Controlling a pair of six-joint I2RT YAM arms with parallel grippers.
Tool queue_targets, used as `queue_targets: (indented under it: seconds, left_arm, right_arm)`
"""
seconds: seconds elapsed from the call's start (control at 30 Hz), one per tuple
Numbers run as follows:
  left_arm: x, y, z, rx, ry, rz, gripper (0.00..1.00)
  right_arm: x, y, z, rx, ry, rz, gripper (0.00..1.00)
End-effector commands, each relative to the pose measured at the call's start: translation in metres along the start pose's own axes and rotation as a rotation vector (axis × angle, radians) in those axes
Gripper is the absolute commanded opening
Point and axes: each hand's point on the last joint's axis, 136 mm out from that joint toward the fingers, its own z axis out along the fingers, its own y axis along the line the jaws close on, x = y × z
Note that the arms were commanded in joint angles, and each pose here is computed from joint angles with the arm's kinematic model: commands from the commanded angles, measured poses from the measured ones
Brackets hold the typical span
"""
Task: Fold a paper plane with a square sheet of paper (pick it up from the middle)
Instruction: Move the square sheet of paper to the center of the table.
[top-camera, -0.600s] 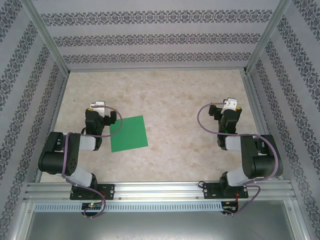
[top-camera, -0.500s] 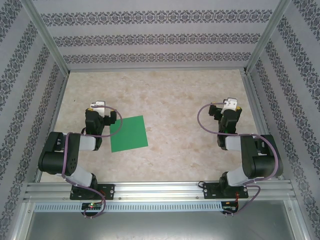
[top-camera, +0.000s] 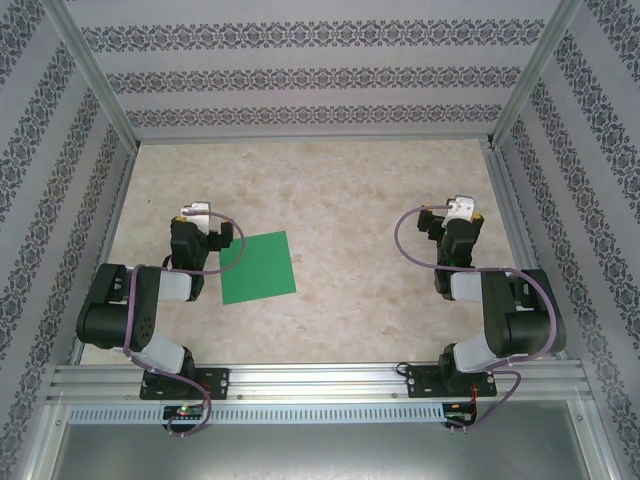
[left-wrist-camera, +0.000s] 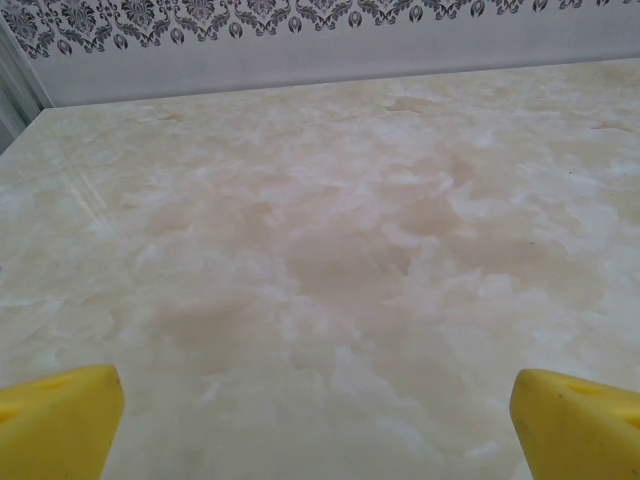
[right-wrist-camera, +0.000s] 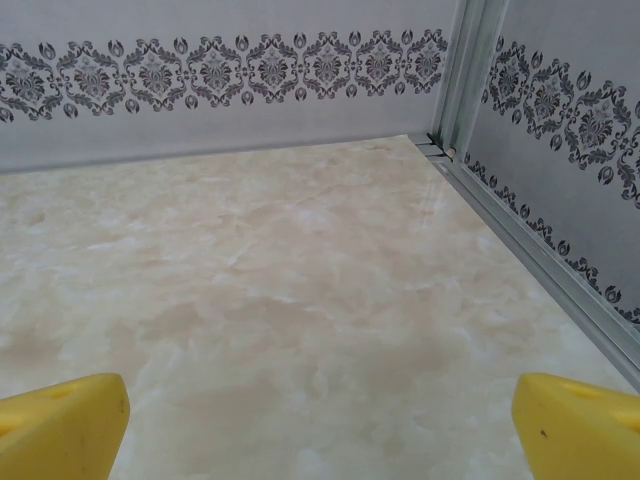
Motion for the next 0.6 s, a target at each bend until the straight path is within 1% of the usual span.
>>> queue_targets:
  seconds: [0.0, 0.27, 0.37, 0.47, 0.5, 0.57]
  left_arm:
    - [-0.008, -0.007, 0.002, 0.030, -0.018, 0.012, 1.00]
    - [-0.009, -0.005, 0.001, 0.015, -0.020, 0.010, 1.00]
    - [-0.021, 0.006, -0.005, -0.040, -0.002, -0.015, 1.00]
    - [-0.036, 0.013, -0.015, -0.076, 0.034, -0.033, 1.00]
    - [-0.041, 0.015, -0.019, -0.084, 0.041, -0.038, 1.00]
    - [-0.055, 0.019, -0.027, -0.103, 0.041, -0.063, 1.00]
  right_arm:
    - [-0.004, -0.001, -0.001, 0.007, -0.024, 0.015, 0.98]
    - [-0.007, -0.001, -0.003, 0.002, -0.036, 0.013, 0.98]
    - [-0.019, 0.004, -0.011, -0.007, -0.033, -0.016, 0.98]
    - [-0.037, 0.007, -0.023, 0.021, -0.045, -0.054, 0.98]
    - [-0.047, 0.008, -0.028, 0.034, -0.055, -0.058, 0.98]
    - [-0.058, 0.013, -0.034, 0.028, -0.030, -0.031, 0.98]
